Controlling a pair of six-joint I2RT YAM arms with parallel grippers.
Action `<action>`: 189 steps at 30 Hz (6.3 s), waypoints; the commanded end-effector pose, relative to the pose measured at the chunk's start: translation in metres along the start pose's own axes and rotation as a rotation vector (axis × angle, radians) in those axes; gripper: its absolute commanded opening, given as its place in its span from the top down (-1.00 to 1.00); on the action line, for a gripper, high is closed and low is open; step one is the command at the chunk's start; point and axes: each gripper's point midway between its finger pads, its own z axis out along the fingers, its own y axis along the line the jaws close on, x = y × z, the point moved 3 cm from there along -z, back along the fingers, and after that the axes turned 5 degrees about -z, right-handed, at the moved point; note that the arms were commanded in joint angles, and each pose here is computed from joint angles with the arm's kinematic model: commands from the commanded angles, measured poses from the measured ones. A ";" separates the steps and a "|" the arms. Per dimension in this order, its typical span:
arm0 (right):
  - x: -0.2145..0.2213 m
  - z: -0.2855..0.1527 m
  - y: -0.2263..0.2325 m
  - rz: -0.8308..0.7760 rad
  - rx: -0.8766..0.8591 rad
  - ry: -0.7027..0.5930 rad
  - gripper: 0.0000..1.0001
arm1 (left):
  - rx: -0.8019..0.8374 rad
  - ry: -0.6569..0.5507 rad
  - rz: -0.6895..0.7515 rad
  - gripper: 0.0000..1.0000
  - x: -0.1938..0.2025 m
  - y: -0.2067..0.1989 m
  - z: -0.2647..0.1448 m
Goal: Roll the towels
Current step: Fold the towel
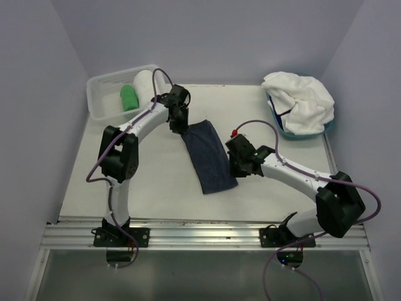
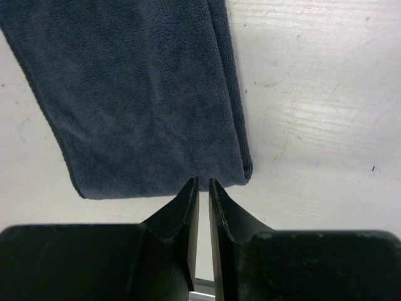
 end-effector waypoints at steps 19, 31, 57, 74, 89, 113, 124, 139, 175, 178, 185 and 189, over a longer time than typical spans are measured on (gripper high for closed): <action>0.014 0.067 -0.003 0.002 0.054 0.120 0.74 | 0.075 0.078 -0.024 0.63 0.084 -0.028 0.035; -0.016 0.014 0.024 0.035 -0.026 -0.044 0.67 | 0.153 0.043 0.017 0.39 0.080 -0.039 -0.037; 0.051 0.030 0.004 0.046 -0.056 0.086 0.71 | 0.274 0.228 0.064 0.69 0.214 -0.062 -0.027; 0.053 0.009 0.006 0.060 -0.104 0.066 0.22 | 0.196 0.171 0.029 0.28 0.222 -0.032 -0.039; 0.064 0.027 0.010 0.088 -0.132 0.099 0.21 | 0.146 0.190 0.027 0.22 0.234 -0.021 -0.015; 0.028 0.011 0.012 0.095 -0.090 -0.021 1.00 | 0.200 0.132 -0.059 1.00 0.207 -0.037 -0.039; -0.029 0.010 0.016 0.063 -0.056 -0.094 1.00 | 0.240 0.089 -0.116 1.00 0.163 -0.042 -0.047; -0.062 0.043 0.009 0.079 -0.016 -0.072 1.00 | 0.214 0.081 -0.120 1.00 0.105 -0.043 -0.024; -0.077 0.045 0.014 0.041 -0.099 -0.105 0.70 | 0.225 0.057 -0.071 0.57 0.098 -0.064 -0.019; -0.078 0.060 0.013 0.022 -0.077 -0.084 0.71 | 0.214 0.070 -0.062 0.61 0.094 -0.060 0.000; -0.075 0.087 0.002 -0.008 0.009 -0.047 0.80 | 0.167 0.072 -0.050 0.64 0.084 -0.052 0.018; -0.082 0.064 0.006 0.001 -0.026 -0.100 0.80 | 0.156 -0.005 -0.044 0.57 0.071 -0.050 -0.014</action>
